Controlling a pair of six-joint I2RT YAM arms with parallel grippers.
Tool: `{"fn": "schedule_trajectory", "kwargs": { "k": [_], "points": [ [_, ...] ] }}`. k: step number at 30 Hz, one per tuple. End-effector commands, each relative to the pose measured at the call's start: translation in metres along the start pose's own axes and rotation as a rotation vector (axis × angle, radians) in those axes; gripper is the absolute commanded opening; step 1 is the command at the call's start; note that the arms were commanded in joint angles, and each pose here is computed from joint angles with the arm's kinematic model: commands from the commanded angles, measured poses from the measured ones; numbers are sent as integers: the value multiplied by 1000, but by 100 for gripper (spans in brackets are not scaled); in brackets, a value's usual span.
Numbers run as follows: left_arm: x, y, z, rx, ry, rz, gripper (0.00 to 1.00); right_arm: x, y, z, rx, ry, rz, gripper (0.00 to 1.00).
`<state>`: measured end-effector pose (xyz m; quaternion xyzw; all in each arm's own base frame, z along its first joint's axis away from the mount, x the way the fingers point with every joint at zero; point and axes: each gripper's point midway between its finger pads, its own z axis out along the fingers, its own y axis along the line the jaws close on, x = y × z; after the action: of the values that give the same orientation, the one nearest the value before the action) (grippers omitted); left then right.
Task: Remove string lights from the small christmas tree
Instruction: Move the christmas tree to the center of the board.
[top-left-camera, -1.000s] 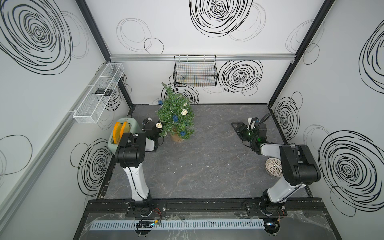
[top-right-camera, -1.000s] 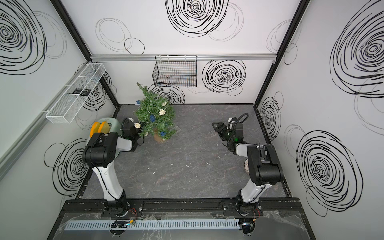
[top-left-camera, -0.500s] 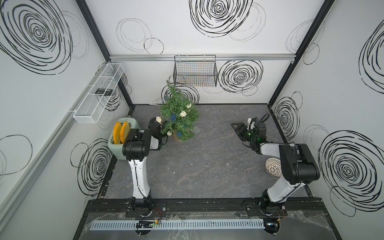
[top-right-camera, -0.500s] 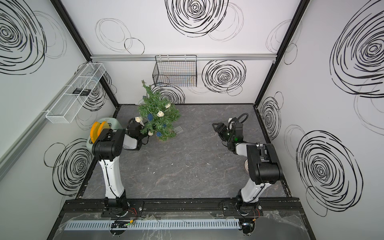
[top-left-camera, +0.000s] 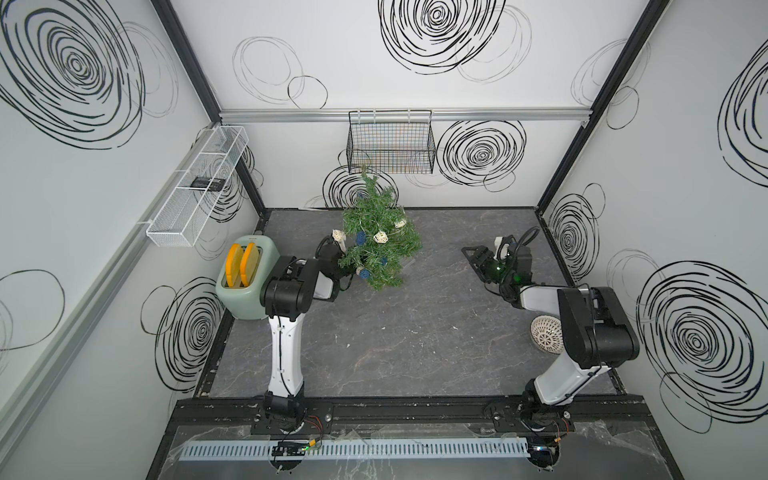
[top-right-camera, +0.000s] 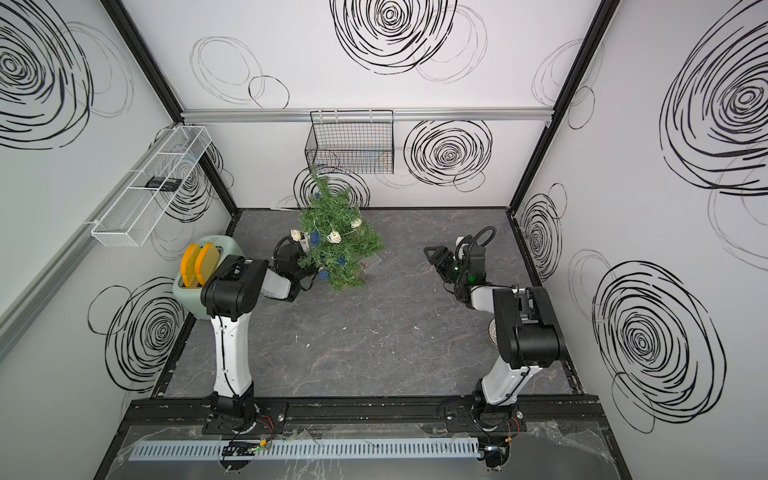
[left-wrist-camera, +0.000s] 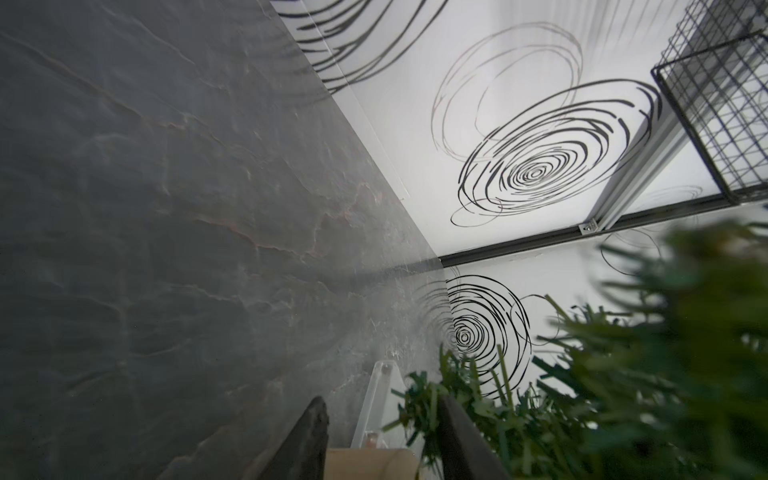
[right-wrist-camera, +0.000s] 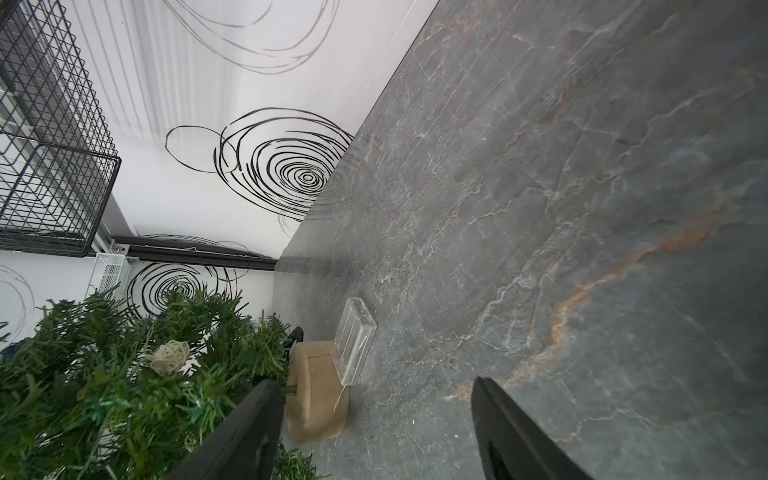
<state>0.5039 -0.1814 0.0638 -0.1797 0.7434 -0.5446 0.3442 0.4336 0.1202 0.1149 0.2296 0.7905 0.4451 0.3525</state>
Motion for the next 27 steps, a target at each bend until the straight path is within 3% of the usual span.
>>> {"fn": "schedule_trajectory", "kwargs": {
  "k": [1,12,16,22,27],
  "points": [
    [47,-16,11,74,119,-6,47,1,3,1,-4,7,-10,76],
    [101,-45,-4,141,157,-47,46,3,6,-10,-2,-6,-12,76],
    [89,-46,-28,134,67,-88,52,1,8,-16,6,-15,-8,76],
    [56,-28,-79,-5,-113,-120,61,-10,11,-34,43,-64,-9,77],
    [47,-18,-116,-131,-231,-147,70,-17,19,-53,74,-116,-18,81]
  ]
}}
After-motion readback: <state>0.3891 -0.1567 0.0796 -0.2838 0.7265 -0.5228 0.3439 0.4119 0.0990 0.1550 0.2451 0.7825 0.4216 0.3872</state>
